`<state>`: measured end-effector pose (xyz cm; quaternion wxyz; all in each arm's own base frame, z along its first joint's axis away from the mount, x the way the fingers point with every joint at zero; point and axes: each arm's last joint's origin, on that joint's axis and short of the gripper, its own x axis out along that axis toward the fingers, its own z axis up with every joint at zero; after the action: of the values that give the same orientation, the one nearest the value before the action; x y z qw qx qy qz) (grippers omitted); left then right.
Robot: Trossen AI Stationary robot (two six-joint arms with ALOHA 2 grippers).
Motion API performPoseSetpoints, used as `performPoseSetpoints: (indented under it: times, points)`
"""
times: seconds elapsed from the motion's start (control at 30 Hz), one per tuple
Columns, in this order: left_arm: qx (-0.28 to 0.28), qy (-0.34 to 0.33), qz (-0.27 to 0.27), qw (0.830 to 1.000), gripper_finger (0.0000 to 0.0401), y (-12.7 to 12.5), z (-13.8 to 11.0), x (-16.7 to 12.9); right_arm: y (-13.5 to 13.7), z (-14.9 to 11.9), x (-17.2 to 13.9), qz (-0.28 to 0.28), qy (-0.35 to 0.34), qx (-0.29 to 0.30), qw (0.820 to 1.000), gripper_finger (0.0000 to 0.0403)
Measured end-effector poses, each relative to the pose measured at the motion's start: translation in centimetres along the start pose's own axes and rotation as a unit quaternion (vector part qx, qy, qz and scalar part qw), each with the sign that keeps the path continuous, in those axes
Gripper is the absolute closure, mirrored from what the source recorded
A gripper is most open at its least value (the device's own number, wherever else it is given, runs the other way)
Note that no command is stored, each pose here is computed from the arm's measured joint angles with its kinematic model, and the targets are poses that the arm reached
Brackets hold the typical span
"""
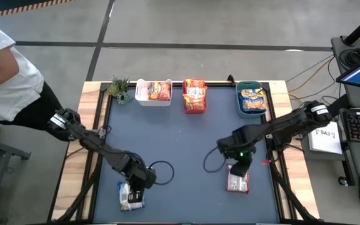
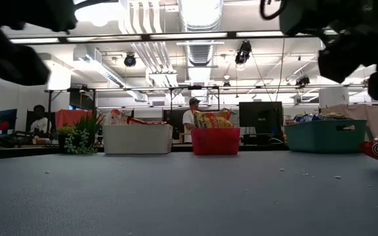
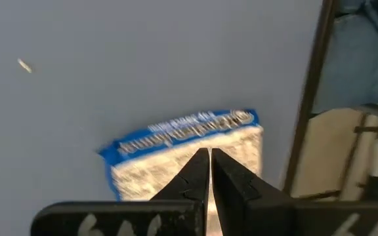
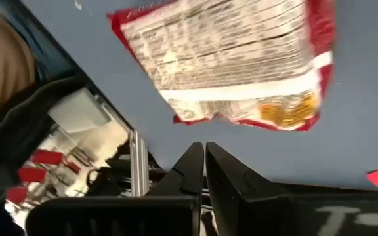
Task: Sort Maruchan noodles
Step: Put the red noodle pack into the white bin
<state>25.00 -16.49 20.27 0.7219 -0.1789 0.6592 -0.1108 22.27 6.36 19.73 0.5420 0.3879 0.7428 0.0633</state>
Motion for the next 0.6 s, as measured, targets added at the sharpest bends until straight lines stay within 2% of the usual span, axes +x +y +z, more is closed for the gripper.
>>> performPoseSetpoints:
  times: [0.13,0.23,0.37,0.6]
  points:
    - [0.037,-0.022,0.023,0.999,0.0401,0.8,0.6,-0.3,0.7,-0.4,1.0,-0.013,0.007,-0.016,1.000,0.0394]
    - [0.055,-0.039,0.045,0.997,0.0401,1.4,1.1,-0.5,0.8,-0.1,1.2,-0.028,-0.025,-0.007,0.999,0.0394]
    - [0.068,-0.044,0.050,0.995,0.0401,1.8,1.4,-0.6,0.3,0.3,1.6,-0.065,-0.055,0.013,0.996,0.0394]
    - [0.086,-0.048,0.060,0.993,0.0401,1.8,1.5,-0.7,-0.1,1.4,2.4,-0.087,-0.084,0.017,0.993,0.0394]
